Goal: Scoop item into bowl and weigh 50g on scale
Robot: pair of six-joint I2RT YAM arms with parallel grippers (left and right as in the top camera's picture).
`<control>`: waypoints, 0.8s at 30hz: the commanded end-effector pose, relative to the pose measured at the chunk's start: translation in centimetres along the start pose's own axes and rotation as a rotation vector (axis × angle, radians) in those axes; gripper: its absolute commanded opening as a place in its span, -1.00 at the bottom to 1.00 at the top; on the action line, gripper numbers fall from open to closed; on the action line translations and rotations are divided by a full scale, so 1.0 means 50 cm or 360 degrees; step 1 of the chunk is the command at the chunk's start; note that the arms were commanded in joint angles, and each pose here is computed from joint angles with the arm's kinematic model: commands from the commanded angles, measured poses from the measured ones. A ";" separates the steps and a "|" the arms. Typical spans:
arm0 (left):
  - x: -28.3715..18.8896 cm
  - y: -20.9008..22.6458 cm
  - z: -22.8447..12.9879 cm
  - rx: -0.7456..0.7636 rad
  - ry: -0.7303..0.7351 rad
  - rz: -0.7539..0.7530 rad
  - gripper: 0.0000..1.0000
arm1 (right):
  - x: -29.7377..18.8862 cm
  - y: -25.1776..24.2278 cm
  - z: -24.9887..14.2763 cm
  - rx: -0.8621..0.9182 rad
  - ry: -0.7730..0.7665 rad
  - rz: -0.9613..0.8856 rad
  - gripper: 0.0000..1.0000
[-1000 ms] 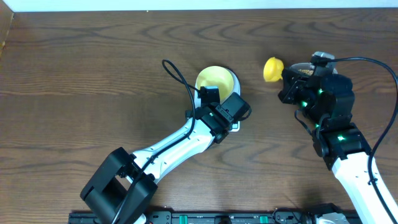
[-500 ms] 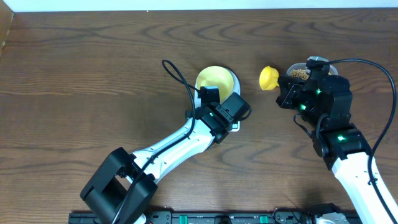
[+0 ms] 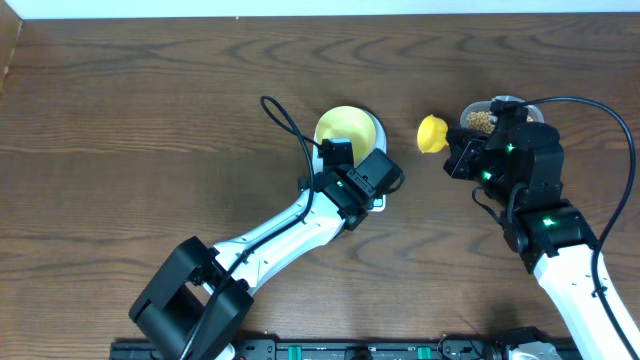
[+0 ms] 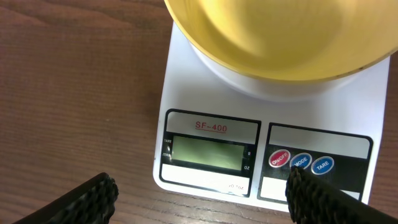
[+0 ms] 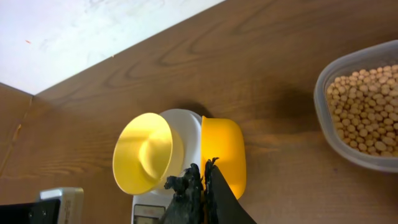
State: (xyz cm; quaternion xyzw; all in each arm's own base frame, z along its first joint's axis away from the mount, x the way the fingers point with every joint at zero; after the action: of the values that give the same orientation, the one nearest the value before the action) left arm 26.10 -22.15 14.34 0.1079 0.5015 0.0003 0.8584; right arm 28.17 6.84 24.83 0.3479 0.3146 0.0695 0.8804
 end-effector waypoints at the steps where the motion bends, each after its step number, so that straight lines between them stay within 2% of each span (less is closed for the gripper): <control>1: -0.002 0.006 -0.001 0.0007 -0.0002 0.0014 0.77 | -0.011 0.011 0.007 -0.0033 -0.0008 0.0027 -0.98; 24: -0.002 0.006 -0.001 0.0007 -0.0002 0.0014 0.77 | -0.011 -0.003 -0.008 -0.0109 0.0066 -0.0038 -0.97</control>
State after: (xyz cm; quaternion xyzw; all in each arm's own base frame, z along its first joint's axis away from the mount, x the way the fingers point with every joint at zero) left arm 26.10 -22.15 14.34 0.1080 0.5015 0.0002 0.8584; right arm 27.52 6.74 23.83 0.3200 0.3474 0.0647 0.8791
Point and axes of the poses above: each gripper's point midway between its finger pads, its own x axis out along the fingers, its own y axis along the line the jaws close on, z = x × y, the point moved 9 cm from there along -x, back along the fingers, and after that the axes turned 14 degrees about x, right-handed, at the moved point
